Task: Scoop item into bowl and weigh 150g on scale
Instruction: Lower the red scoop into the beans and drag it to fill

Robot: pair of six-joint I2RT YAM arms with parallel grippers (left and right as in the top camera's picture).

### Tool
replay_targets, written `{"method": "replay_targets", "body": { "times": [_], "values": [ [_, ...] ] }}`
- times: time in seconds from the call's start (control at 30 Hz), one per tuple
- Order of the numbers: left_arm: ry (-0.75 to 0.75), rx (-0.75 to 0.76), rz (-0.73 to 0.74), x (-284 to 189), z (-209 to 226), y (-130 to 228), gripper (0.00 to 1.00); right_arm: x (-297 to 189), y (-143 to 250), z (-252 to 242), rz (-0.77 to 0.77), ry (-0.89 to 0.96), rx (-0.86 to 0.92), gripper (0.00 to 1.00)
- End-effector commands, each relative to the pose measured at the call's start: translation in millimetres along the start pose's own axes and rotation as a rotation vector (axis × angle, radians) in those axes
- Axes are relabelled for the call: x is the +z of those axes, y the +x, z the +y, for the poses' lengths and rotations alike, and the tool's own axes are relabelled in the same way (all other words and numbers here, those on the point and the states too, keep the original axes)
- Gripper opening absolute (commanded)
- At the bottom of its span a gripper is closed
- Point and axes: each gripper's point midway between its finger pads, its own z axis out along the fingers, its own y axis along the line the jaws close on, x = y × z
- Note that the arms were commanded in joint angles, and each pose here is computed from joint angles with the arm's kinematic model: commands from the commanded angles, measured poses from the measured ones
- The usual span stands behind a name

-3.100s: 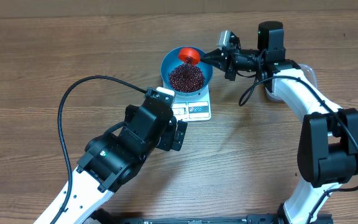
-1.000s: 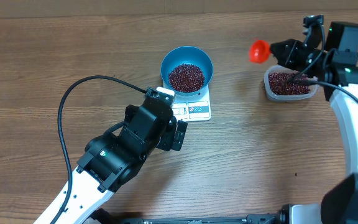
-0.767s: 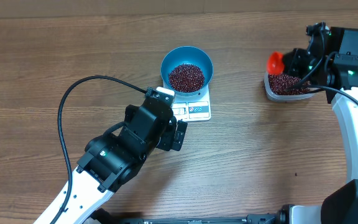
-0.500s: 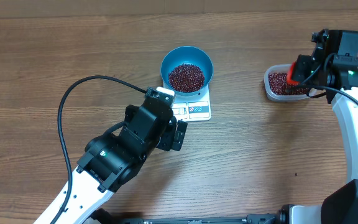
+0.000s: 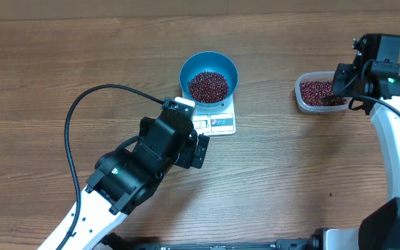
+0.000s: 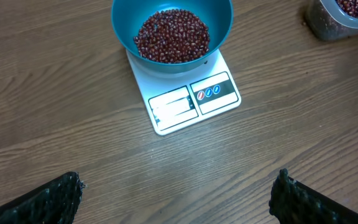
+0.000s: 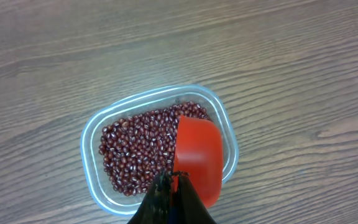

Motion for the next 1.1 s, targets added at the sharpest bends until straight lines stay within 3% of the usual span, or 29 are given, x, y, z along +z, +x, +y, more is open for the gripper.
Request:
{"method": "replay_targets", "body": {
  "times": [0.0,0.77,1.07],
  "values": [
    [0.003,0.019,0.004,1.9,-1.0,0.5,0.99,7.3,-3.0,-1.6,0.006,0.012,-0.014,0.04],
    [0.003,0.019,0.004,1.9,-1.0,0.5,0.99,78.4,24.2,11.3,0.137,0.016,-0.079,0.04],
    [0.003,0.019,0.004,1.9,-1.0,0.5,1.00,77.2,25.5,34.4,0.140,-0.121,-0.097,0.04]
  ]
}}
